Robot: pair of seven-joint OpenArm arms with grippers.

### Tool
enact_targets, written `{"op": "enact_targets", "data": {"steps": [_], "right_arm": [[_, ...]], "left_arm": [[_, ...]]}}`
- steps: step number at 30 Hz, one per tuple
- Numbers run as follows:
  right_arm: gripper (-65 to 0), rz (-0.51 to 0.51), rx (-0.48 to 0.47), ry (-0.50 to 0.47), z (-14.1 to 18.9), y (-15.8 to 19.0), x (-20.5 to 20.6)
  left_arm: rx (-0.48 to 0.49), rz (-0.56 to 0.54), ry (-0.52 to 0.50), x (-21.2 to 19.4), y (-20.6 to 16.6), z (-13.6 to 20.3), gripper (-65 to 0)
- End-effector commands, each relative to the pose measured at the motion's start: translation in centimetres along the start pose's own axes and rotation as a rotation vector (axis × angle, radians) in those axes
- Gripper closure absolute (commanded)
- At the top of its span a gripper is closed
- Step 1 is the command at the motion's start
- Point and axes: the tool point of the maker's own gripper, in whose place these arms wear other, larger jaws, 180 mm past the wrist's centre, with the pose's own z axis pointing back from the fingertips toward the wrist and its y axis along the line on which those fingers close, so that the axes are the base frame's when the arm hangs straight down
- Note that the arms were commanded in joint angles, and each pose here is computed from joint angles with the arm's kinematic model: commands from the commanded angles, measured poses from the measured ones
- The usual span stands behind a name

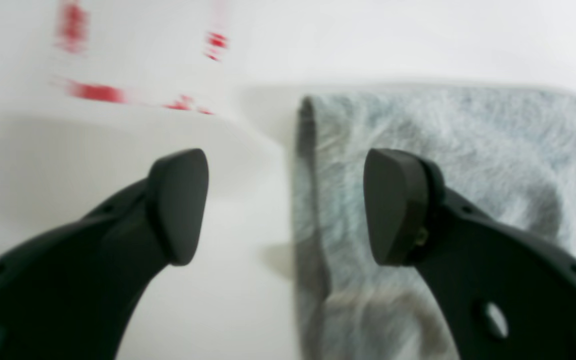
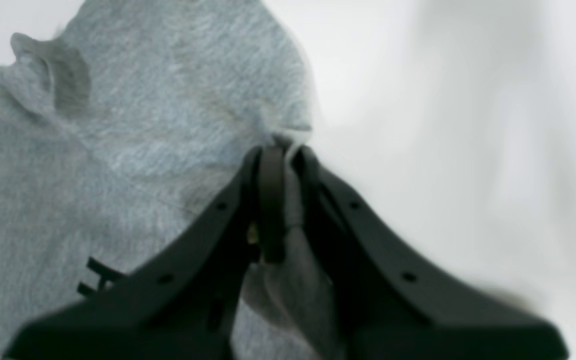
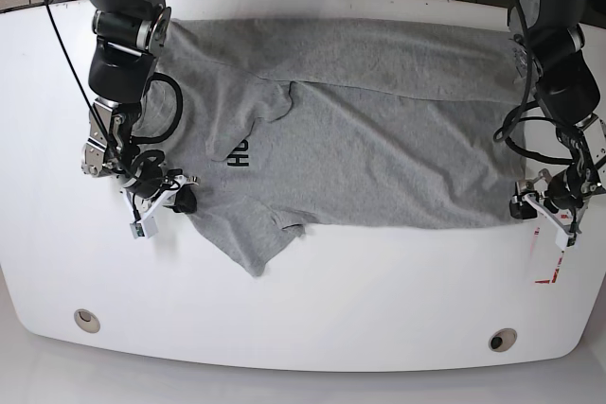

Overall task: Layout the t-shirt on the table in an organized manner, then fold the t-shirt properly
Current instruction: 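Lower the left gripper to the shirt hem corner and grasp it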

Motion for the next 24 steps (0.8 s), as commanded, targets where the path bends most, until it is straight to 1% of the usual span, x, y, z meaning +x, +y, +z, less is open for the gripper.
{"op": "enact_targets", "data": {"steps": [1, 8, 15, 17, 19, 21, 23, 24], "right_arm": [[-4.8, 0.027, -0.019, 0.005, 0.3, -0.6, 0.9], [-4.8, 0.027, -0.019, 0.005, 0.3, -0.6, 0.9], [-4.8, 0.027, -0.019, 0.007, 0.3, -0.6, 0.8], [-4.6, 0.023, -0.02, 0.017, 0.4, -0.6, 0.1], [-4.6, 0.021, -0.019, 0.017, 0.4, -0.6, 0.0], [-4.4, 0.021, -0.019, 0.017, 0.4, -0.6, 0.0], [-4.4, 0.02, -0.02, 0.02, 0.4, -0.7, -0.2], [-4.4, 0.02, -0.02, 0.018, 0.4, -0.7, -0.1]], "left_arm": [[-0.004, 0.024, -0.069, 2.4, 0.1, 0.0, -46.3], [0.012, 0.029, -0.082, 2.6, 0.2, -0.7, -46.4], [0.006, 0.027, -0.085, 2.6, -0.2, -0.9, -46.4], [0.004, 0.027, -0.084, 2.6, -0.3, -0.9, -45.8], [-0.008, 0.028, -0.082, 2.5, -0.9, -1.2, -45.3], [-0.013, 0.028, -0.08, 2.4, -1.3, -1.4, -40.7], [-0.018, 0.019, -0.075, 2.3, -1.6, -1.6, -32.1], [-0.02, 0.01, -0.07, 2.1, -1.8, -1.7, -26.7]]}}
